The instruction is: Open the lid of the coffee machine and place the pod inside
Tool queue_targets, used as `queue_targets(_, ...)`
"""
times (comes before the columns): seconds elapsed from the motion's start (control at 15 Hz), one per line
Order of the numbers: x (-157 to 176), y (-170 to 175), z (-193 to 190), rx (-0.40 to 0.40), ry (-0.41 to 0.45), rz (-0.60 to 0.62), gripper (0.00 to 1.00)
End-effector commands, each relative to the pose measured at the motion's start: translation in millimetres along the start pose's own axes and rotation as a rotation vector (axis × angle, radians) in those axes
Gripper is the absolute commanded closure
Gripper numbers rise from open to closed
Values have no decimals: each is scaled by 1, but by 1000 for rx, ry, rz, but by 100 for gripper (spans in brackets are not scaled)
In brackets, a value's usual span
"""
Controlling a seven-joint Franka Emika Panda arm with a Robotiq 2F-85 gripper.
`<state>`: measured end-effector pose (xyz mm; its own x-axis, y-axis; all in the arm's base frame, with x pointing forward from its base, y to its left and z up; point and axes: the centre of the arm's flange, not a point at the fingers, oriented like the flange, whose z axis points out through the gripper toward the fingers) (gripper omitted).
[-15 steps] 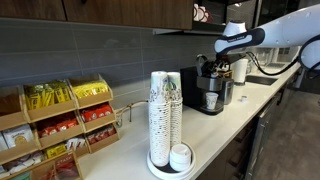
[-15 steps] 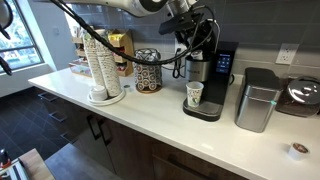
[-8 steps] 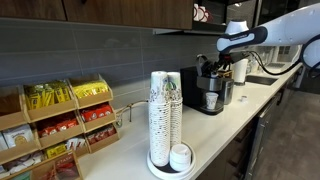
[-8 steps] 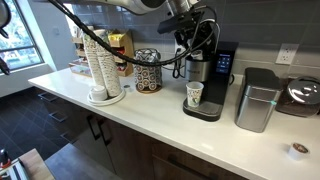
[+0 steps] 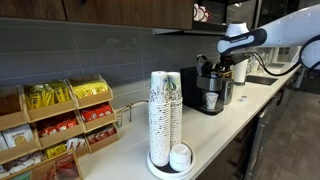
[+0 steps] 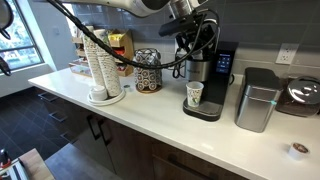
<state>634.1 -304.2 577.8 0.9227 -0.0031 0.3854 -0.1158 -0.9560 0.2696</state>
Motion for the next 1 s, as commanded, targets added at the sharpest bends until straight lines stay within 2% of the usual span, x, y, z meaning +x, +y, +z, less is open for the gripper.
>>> queue_targets(0.0,-2,3,8,-11,-22,6,0)
queue_targets(0.93,8,5,14,-32,64,56,0)
